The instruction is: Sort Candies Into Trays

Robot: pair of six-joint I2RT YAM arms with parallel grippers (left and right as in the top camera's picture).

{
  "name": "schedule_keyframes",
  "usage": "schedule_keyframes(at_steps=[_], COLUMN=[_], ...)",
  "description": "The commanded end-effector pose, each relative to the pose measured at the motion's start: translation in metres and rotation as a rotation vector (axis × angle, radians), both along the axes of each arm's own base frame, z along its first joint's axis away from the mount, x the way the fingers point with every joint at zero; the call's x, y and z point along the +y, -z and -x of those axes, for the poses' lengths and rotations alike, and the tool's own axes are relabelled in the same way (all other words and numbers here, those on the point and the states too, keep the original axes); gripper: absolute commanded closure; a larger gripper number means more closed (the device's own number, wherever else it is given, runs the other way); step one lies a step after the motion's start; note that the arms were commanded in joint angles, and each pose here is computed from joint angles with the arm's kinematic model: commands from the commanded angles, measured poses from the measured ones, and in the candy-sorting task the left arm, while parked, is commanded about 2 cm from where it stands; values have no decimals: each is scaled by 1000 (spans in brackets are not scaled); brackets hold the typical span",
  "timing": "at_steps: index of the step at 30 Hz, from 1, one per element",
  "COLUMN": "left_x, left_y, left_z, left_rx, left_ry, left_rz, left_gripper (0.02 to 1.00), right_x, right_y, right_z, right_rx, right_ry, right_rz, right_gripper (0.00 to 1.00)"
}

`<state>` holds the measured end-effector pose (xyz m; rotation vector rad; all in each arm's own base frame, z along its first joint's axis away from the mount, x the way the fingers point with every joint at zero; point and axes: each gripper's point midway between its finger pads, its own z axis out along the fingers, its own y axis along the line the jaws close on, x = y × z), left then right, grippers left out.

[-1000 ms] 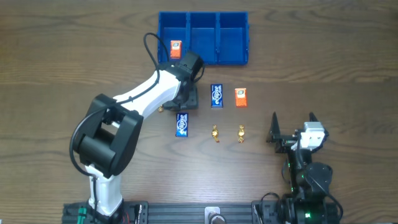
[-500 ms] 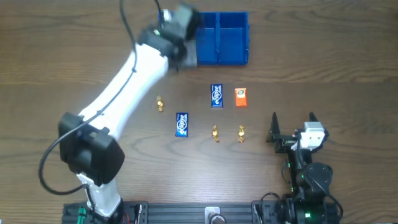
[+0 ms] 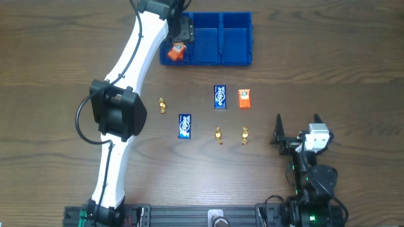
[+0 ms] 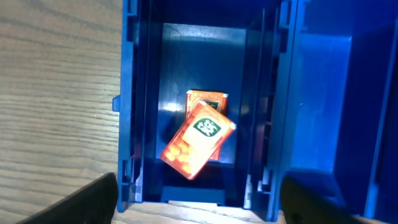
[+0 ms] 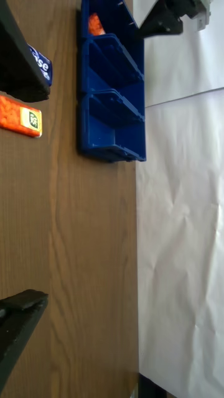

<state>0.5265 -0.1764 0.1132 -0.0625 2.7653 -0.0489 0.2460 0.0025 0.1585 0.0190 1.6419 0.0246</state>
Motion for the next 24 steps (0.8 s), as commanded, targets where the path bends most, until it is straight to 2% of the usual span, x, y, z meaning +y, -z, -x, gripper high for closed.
schedule_keyframes(at_steps=[1,4,6,8,12,16,21,24], left_x=[-24,-87,-139,-188,-227,-232,-211,-211], left_y=[-85,-122,-117,-88,-29,42,87,106], left_z=[13,53,90,132,174,191,195,190], left_rx=[-140,-191,-161,-103,-8,129,220,240], left_ry=[37,122,147,165,156,99,39,38], left_rz=[86,134,164,145,86,15,-41,-5], left_gripper=[134,128,132,139,152,176,183,196], right_x=[-1,-1,-1,-1,-1,-1,-1,-1], right_y=[2,2,2,2,2,2,2,2], right_z=[0,0,0,0,0,0,0,0], right_rx=[4,4,4,4,4,4,4,4], right_ry=[4,4,4,4,4,4,4,4], right_rz=[11,11,11,11,11,11,11,11], right_gripper=[3,3,3,3,3,3,3,3])
